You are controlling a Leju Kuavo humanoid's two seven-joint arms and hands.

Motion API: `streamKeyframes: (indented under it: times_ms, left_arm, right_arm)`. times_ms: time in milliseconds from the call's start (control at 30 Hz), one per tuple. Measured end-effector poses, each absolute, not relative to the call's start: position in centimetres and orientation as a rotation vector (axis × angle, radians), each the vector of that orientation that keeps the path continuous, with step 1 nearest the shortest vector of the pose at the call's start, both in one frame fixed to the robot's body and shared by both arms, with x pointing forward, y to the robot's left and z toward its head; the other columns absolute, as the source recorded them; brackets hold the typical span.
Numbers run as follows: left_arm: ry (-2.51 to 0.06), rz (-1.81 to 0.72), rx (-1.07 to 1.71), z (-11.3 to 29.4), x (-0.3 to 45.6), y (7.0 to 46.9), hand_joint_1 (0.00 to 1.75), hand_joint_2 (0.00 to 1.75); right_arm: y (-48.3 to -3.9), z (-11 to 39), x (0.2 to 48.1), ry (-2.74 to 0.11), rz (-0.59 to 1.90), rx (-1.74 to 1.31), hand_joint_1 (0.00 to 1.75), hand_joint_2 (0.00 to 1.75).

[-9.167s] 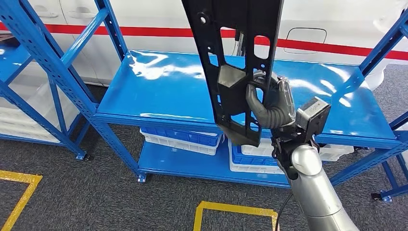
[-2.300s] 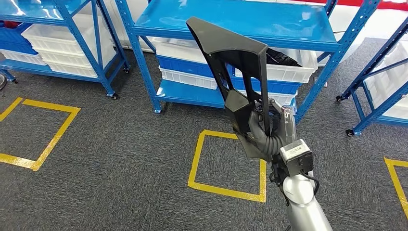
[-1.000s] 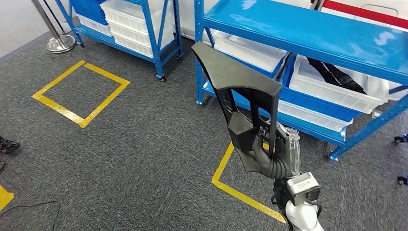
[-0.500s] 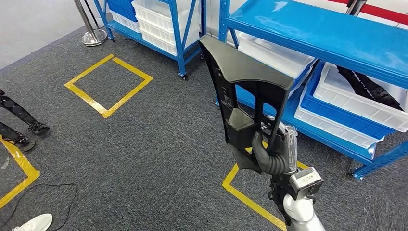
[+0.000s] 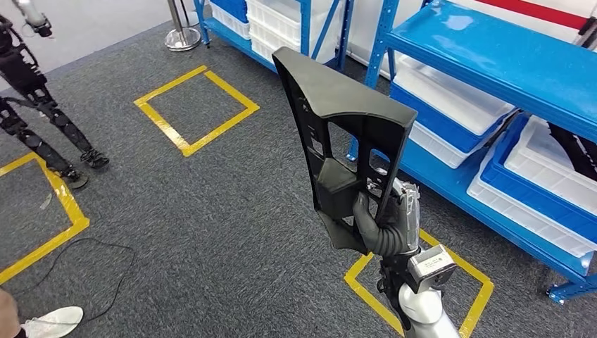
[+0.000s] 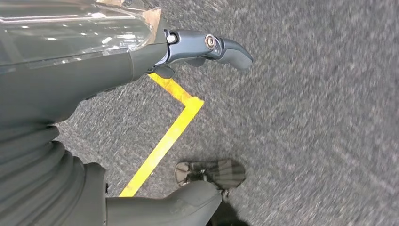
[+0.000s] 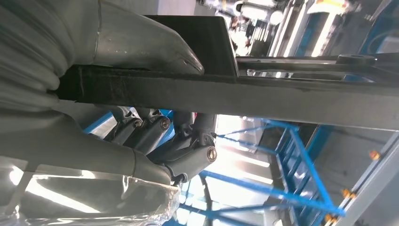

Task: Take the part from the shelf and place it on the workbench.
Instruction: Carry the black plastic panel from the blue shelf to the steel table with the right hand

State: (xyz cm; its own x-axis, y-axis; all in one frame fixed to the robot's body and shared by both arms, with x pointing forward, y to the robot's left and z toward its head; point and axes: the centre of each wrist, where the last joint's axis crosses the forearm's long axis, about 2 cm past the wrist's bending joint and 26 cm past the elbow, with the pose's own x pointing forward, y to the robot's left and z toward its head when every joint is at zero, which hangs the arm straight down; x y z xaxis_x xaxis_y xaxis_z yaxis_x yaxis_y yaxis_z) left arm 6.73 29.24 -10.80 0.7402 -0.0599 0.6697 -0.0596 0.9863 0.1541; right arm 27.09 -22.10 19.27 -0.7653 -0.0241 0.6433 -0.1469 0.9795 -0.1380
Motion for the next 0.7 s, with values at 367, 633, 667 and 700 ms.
streamKeyframes:
  times_ms: [367,633,667,700]
  left_arm:
    - [-0.815,0.03,0.172,-10.4,9.0,29.1,0.0,1.75]
    - [-0.79,0.035,0.195,-10.5,8.4,28.7,0.0,1.75]
    - [-0.793,0.043,0.2,-10.5,8.3,28.7,0.0,1.75]
    - [-0.796,0.046,0.205,-10.5,8.2,28.8,0.0,1.75]
  right_arm:
    - [-21.5,21.3,29.2,-2.389,0.287,0.116,1.75,1.75]
    - [-22.6,20.9,29.0,-2.395,0.236,0.128,1.75,1.75]
    - [-22.6,20.8,28.9,-2.394,0.226,0.133,1.75,1.75]
    - [-22.6,20.7,28.9,-2.394,0.216,0.137,1.75,1.75]
